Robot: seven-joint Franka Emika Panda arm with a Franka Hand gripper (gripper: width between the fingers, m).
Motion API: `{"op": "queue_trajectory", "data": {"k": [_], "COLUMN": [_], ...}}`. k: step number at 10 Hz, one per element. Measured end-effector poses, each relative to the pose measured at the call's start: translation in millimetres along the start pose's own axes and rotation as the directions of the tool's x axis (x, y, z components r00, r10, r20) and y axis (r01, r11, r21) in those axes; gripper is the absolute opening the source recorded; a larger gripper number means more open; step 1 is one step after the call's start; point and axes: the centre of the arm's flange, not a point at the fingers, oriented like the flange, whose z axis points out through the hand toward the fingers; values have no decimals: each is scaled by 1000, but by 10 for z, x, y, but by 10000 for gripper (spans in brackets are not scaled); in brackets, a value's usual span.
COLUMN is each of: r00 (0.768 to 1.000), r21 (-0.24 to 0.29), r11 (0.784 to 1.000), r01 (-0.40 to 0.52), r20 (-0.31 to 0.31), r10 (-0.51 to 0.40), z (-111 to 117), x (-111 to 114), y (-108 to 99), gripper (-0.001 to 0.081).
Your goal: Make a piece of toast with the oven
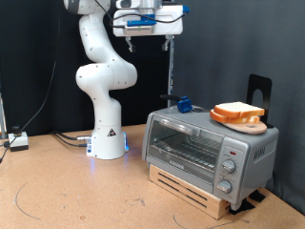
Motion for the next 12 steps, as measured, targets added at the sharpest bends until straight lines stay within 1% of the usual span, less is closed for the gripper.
{"op": "queue_trajectory", "data": {"k": [1, 2, 3, 4, 5, 6, 7, 8, 9, 10, 11, 12], "r00": [999, 1000, 992, 970, 934, 895, 913, 903, 880, 861, 852, 853], "r21": [-1, 50, 116, 163, 204, 232, 221, 221, 246, 263, 266, 269], "r11": [999, 999, 988, 966, 931, 894, 913, 907, 892, 882, 877, 873], "r01": [-43, 6, 99, 201, 302, 383, 344, 358, 378, 391, 401, 407], "r20": [-3, 23, 63, 102, 130, 146, 150, 166, 205, 234, 243, 229], "r10": [43, -7, -106, -219, -332, -421, -381, -396, -429, -452, -463, -468], "z": [2, -13, -37, -49, -54, -49, -45, -26, 16, 97, 200, 306], "x": [5, -16, -36, -62, -87, -88, -80, -89, -72, -9, 67, 138], "y": [9, -34, -79, -110, -147, -192, -187, -179, -184, -203, -238, -297], "gripper": [807, 807, 807, 807, 807, 807, 807, 807, 807, 807, 807, 807]}}
